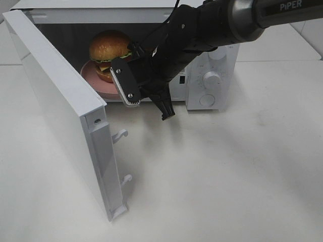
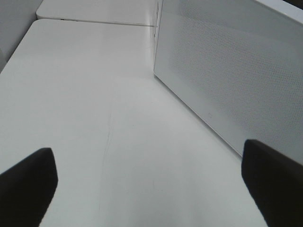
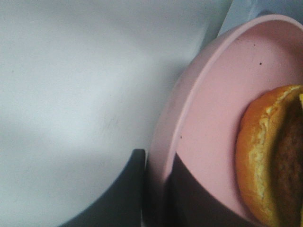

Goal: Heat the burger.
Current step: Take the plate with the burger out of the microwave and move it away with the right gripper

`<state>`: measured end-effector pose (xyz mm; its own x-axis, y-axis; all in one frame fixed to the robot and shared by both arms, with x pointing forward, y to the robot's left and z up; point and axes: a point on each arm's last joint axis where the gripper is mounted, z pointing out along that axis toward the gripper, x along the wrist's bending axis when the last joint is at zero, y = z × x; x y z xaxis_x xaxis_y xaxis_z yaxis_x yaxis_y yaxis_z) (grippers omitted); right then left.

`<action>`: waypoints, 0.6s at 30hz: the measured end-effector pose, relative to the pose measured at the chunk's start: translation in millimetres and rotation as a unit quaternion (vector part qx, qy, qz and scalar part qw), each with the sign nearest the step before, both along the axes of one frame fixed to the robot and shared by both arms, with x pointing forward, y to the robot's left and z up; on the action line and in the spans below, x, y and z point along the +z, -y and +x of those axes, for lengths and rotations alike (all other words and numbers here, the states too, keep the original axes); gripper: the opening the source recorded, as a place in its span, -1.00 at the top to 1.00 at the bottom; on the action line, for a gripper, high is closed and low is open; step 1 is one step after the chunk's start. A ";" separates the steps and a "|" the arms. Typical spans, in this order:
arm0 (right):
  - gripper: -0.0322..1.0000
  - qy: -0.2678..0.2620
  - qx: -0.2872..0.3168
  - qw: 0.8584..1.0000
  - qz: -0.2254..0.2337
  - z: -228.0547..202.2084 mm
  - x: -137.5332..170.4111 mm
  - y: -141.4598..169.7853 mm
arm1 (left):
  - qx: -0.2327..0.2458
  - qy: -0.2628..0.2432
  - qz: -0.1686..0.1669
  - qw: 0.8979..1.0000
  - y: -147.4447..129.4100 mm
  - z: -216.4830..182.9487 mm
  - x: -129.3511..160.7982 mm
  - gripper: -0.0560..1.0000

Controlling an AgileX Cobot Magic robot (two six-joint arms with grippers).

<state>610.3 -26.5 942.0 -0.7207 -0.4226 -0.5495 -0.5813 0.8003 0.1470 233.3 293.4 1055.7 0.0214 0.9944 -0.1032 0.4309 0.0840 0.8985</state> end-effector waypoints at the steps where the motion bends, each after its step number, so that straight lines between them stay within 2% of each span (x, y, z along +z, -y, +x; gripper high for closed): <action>1: 0.83 -0.001 0.003 1.000 0.001 -1.8 0.4 0.6 | 0.000 0.000 0.000 1.000 0.0 0.0 0.0 -0.98; 10: 0.83 -0.003 0.018 1.000 0.010 -14.4 10.8 13.6 | 0.000 0.000 0.000 1.000 0.0 0.0 0.0 -0.98; 18: 0.83 -0.003 0.035 0.999 0.000 -32.9 17.4 25.7 | 0.000 0.000 0.000 1.000 0.0 0.0 0.0 -0.98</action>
